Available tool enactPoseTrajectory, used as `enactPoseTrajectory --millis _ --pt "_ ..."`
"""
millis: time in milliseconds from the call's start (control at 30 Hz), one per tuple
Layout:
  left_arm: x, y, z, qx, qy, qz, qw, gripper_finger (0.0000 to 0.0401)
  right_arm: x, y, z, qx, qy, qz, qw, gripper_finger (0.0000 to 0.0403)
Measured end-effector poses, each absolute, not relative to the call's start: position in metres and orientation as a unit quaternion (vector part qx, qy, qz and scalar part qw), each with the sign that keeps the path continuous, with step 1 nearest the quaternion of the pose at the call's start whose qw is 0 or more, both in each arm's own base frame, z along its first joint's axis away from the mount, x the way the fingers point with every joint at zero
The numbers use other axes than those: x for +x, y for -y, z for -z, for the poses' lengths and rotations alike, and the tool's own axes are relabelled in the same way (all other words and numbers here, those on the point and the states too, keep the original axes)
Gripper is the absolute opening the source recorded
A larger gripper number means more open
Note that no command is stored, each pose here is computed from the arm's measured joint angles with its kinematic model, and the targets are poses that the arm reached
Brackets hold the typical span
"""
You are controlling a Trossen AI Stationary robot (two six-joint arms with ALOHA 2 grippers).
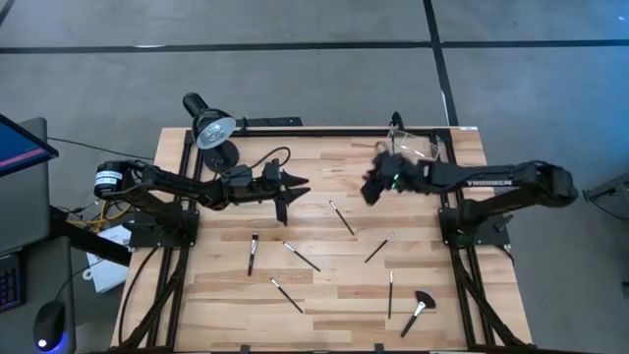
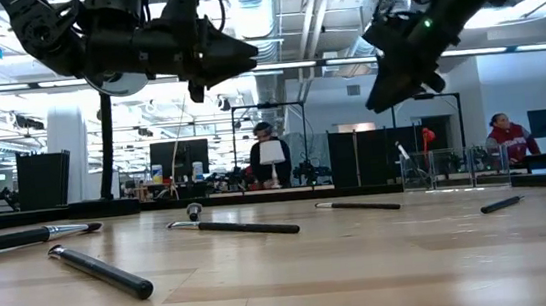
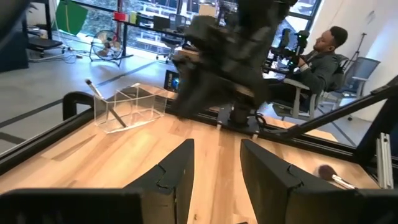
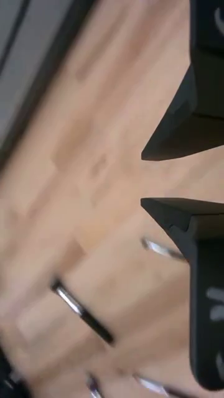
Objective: Sort items
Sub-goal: Put the eyeshadow brush into the transparent organizer
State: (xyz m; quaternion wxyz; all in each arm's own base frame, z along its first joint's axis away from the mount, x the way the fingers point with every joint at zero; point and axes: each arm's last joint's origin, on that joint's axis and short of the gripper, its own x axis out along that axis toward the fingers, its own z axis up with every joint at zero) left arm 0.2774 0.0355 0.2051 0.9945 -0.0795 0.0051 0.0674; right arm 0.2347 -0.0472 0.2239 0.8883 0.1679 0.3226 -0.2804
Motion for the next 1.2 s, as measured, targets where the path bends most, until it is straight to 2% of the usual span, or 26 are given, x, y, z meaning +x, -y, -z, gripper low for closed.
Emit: enactPoseTrajectory --millis 233,467,633,800,967,1200 --pt "0.277 -0.039 -0.205 -0.081 -0.004 -0.074 0.994 0.0126 0.267 -0.02 -0.223 0.155 -0.335 0.233 0.9 0.0095" --pt "0.278 -0.028 -0.205 -0.094 -0.005 -0.053 0.994 0.0126 0.26 -0.103 -0.212 0.151 -0.343 0.246 0.894 0.0095" --pt "0.28 -0.005 -0.205 -0.099 -0.009 -0.008 0.995 0.0126 0.26 -0.139 -0.213 0.154 -0.333 0.253 0.895 0.0094" --pt "0.279 0.012 -0.204 -0.108 -0.014 -0.008 0.994 0.012 0.282 -0.144 -0.208 0.13 -0.369 0.27 0.88 0.0094" --pt "0.275 0.036 -0.192 -0.101 -0.084 0.002 0.991 0.0092 0.311 -0.122 -0.192 0.116 -0.439 0.275 0.848 0.0094" --pt "0.254 0.064 -0.201 -0.07 -0.12 -0.05 0.989 0.0053 0.332 -0.106 -0.197 0.112 -0.47 0.262 0.836 0.0094"
